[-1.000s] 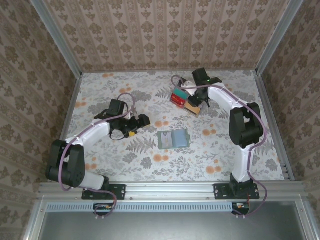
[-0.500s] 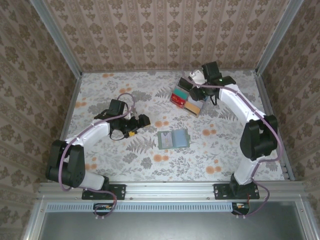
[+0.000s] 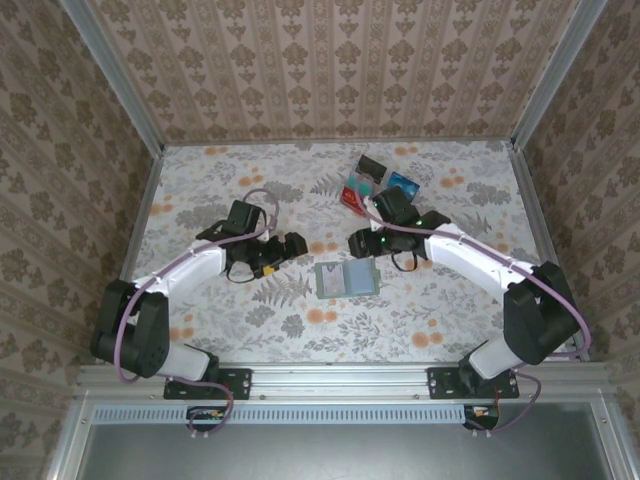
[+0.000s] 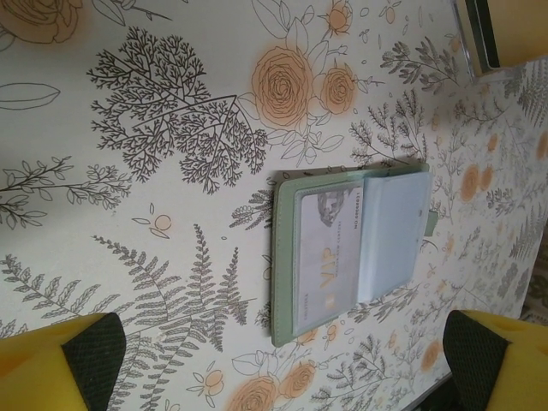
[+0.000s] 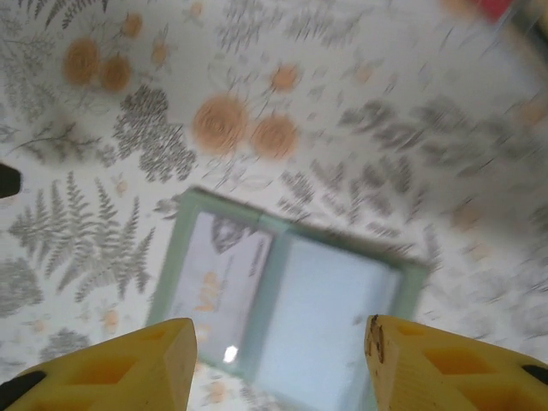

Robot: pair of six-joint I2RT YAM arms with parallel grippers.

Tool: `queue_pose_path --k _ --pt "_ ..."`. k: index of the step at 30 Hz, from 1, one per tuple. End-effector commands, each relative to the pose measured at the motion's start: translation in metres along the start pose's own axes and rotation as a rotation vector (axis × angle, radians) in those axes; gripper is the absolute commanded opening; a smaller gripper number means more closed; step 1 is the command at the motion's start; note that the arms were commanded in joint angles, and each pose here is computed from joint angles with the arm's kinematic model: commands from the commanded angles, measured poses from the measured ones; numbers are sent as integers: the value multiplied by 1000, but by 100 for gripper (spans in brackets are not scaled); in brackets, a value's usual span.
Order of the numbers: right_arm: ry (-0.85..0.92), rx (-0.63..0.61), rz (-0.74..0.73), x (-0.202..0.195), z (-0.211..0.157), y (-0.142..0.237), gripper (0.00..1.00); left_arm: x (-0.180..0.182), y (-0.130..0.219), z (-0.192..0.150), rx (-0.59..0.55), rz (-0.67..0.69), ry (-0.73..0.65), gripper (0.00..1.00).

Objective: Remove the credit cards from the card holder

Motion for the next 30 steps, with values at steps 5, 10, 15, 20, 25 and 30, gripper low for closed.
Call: queue_pose_path --k 5,10,15,20,25,30 --pt "-279 76 207 13 -16 -40 51 -22 -17 -6 32 12 -43 92" --pt "-325 127 210 13 -19 -59 44 -30 -31 -13 62 24 -51 84" --pt "-369 159 200 11 -24 -76 34 -32 -55 -20 112 46 -25 76" --pt "-382 172 198 9 -27 -84 32 -39 -70 -21 132 44 -28 69" --pt "-398 208 192 7 -34 -92 29 -44 -76 -18 148 50 -39 49" --pt "-404 224 167 3 -40 -96 27 -36 -87 -18 160 105 -28 40"
Point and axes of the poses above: each hand's point on the last joint's axis, 136 mm out from that joint toward the fingers, its own y axis back along the fingers, its own x axis along the line the jaws close on, z = x × y, the point moved 10 cm from there along y, back along the fingers, and after that the axes turned 10 degrees about y, right-handed, at the moved point
